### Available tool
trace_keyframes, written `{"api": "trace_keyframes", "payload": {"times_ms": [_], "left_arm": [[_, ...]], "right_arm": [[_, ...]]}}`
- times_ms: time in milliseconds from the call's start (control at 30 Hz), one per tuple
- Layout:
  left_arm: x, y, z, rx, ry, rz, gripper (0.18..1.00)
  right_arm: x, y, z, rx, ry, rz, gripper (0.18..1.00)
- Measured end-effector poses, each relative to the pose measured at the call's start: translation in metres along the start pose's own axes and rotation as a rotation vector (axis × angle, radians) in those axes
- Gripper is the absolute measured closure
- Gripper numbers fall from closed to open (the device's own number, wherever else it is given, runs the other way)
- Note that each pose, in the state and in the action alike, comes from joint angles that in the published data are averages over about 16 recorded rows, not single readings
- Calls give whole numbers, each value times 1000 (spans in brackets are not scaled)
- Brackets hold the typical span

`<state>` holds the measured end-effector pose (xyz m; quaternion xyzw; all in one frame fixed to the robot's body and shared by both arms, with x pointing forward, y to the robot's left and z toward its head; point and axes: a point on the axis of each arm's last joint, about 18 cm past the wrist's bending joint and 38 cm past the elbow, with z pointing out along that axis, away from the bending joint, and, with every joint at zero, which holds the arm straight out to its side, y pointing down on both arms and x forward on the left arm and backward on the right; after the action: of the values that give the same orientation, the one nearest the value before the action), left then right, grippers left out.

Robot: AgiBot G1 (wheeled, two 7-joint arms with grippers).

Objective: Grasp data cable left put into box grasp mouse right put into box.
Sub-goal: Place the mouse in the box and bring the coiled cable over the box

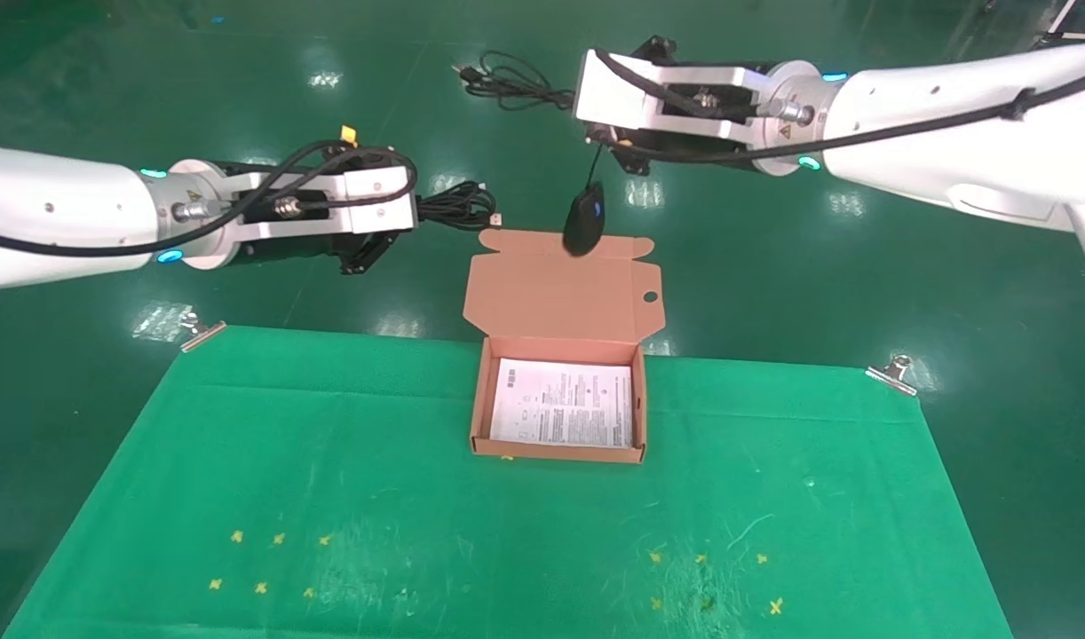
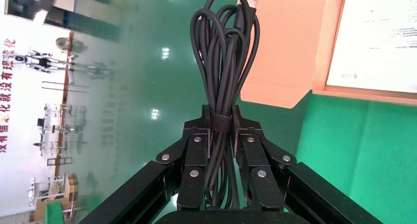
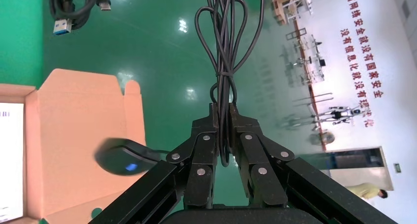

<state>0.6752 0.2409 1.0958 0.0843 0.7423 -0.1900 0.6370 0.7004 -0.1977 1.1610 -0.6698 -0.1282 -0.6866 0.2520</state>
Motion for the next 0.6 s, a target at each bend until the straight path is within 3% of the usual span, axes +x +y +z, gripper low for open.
{"api": "trace_keyframes", "payload": {"times_ms": [300,600], "left_arm": [[-1,-1,2,-1,-6,6,927],[14,8,7,-41,18,9,927]], "right_arm": [[2,-5,4,15,-5,8,965],[-22,-2,14,12,-54,40,965]]}}
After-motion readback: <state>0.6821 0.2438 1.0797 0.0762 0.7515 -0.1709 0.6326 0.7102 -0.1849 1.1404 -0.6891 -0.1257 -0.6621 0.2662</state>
